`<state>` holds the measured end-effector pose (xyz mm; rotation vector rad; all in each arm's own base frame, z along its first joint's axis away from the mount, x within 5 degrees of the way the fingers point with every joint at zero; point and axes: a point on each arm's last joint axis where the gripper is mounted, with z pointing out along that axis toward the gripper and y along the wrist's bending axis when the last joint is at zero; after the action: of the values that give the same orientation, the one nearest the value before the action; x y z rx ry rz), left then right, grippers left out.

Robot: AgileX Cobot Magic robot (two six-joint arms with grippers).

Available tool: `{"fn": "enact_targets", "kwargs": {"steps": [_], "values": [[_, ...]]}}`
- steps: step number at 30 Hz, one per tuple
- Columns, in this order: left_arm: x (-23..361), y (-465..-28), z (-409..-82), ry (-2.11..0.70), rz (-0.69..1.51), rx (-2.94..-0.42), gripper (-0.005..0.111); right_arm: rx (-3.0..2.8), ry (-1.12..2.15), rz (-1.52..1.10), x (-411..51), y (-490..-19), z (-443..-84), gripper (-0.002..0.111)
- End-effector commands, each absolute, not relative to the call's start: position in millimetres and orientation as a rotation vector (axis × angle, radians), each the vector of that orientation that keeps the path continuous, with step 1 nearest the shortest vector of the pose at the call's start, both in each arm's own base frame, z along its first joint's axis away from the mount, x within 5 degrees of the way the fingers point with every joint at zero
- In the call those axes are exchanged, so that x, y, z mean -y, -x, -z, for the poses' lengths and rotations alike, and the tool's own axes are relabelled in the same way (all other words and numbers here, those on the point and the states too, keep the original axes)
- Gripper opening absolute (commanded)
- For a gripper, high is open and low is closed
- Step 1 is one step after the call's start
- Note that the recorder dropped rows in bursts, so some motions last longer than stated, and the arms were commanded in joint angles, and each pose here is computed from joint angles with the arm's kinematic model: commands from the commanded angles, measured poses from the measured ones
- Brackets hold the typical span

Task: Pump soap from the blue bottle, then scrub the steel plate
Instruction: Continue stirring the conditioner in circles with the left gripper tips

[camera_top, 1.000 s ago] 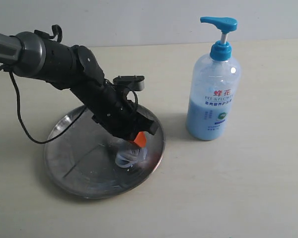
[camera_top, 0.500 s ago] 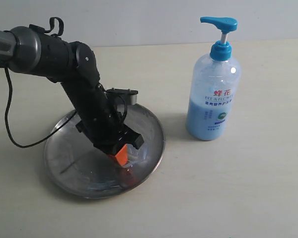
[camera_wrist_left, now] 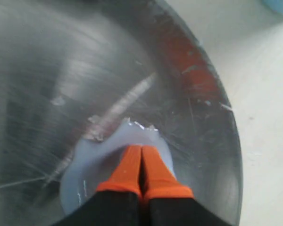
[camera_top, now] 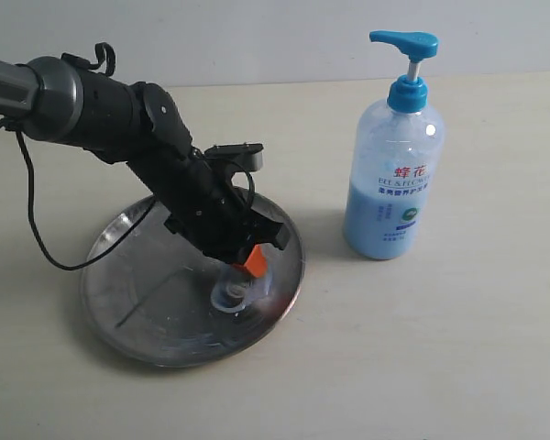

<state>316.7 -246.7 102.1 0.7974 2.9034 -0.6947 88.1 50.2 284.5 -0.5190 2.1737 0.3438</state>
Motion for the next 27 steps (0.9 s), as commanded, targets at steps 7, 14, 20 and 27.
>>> {"fn": "enact_targets", "kwargs": {"steps": [7, 14, 20, 27], "values": [[231, -310, -90, -1.037, 0.469, -2.957, 0.000, -2.159, 0.516, -0.345, -50, -88, -285, 0.000], [227, -300, -91, -1.094, 0.487, -3.064, 0.000, -2.159, 0.516, -0.345, -50, -88, -285, 0.000], [234, -296, -94, -0.998, 0.625, -3.111, 0.000, -2.159, 0.516, -0.345, -50, -88, -285, 0.000], [245, -304, -96, -0.809, 0.748, -3.031, 0.000, -2.159, 0.515, -0.348, -50, -88, -285, 0.000]]}}
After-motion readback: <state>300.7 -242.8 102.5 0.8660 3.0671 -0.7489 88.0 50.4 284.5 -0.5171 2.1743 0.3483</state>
